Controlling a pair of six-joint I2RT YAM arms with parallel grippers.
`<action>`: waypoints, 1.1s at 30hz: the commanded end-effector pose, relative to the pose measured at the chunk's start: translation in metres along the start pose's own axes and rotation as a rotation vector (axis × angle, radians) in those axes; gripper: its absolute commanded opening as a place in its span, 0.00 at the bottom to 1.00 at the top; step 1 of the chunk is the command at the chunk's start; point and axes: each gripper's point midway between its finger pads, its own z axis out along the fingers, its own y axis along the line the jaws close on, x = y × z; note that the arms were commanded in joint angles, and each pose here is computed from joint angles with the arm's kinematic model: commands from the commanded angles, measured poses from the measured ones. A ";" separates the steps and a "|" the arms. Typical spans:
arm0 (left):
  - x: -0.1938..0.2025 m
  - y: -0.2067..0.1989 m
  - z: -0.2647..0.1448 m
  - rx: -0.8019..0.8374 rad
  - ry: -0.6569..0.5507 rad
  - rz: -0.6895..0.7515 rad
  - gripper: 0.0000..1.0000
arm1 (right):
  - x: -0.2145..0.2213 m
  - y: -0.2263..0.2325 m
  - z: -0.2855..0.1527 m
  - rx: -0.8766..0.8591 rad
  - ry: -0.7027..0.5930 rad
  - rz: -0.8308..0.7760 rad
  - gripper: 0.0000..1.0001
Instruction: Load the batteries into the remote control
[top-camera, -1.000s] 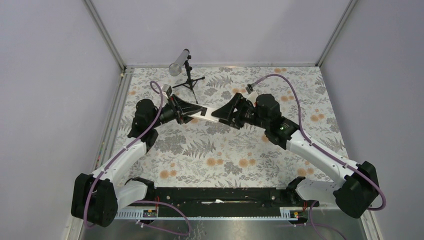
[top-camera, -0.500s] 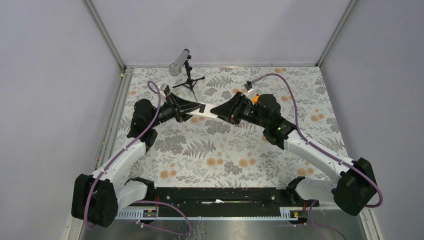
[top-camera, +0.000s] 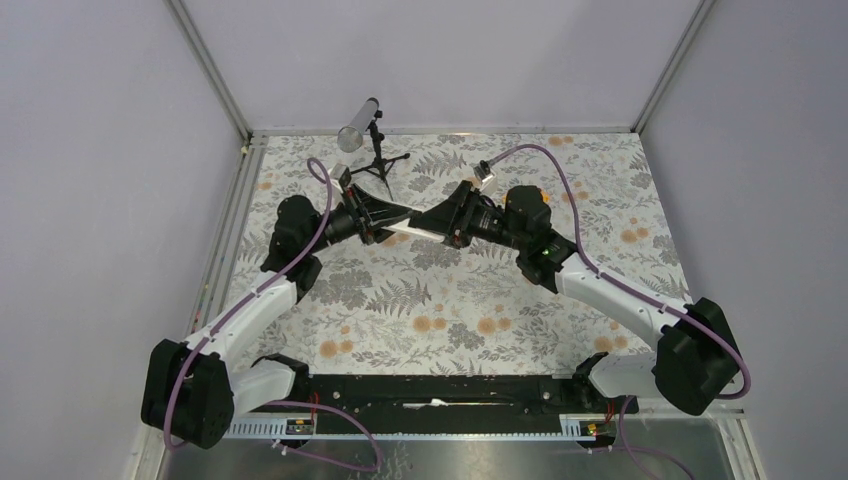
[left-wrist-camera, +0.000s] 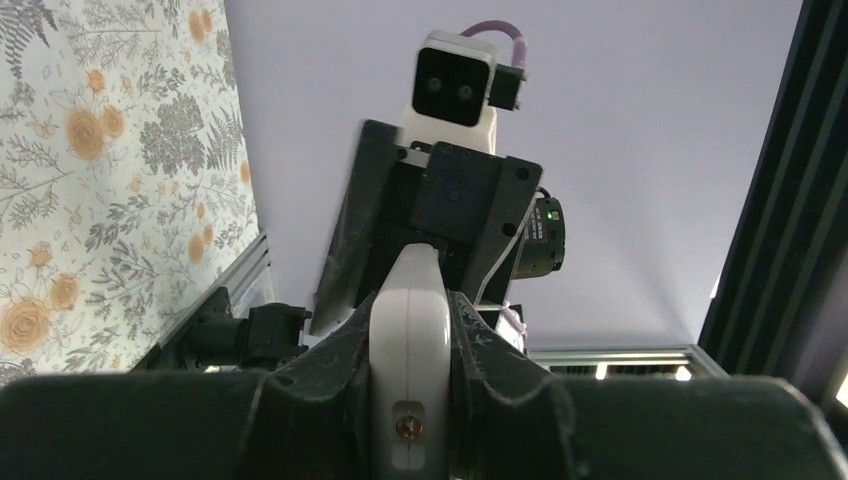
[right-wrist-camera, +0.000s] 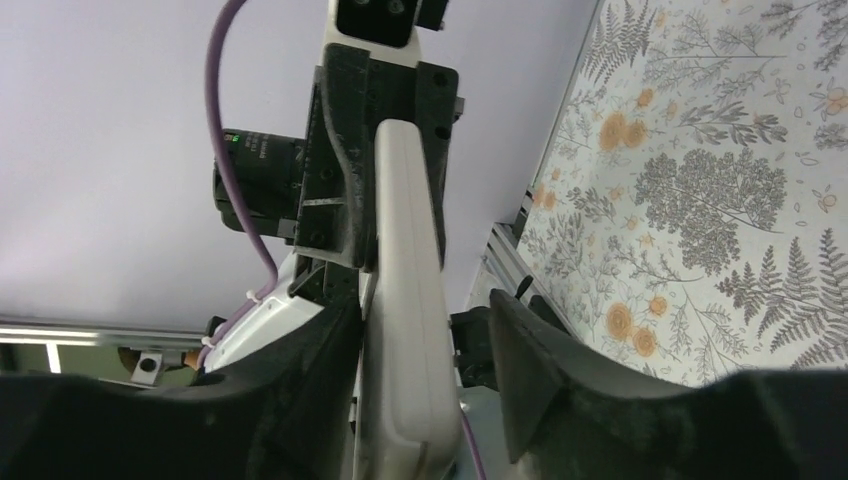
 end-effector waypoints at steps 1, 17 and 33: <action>0.001 -0.049 -0.009 0.119 -0.005 0.158 0.00 | 0.001 -0.001 -0.002 0.025 0.011 -0.078 0.70; 0.009 -0.043 -0.024 0.102 0.114 0.246 0.00 | 0.002 0.043 -0.036 -0.156 0.092 -0.245 0.95; 0.017 -0.075 -0.028 0.196 0.115 0.200 0.00 | -0.003 0.040 -0.027 -0.249 0.042 -0.188 0.22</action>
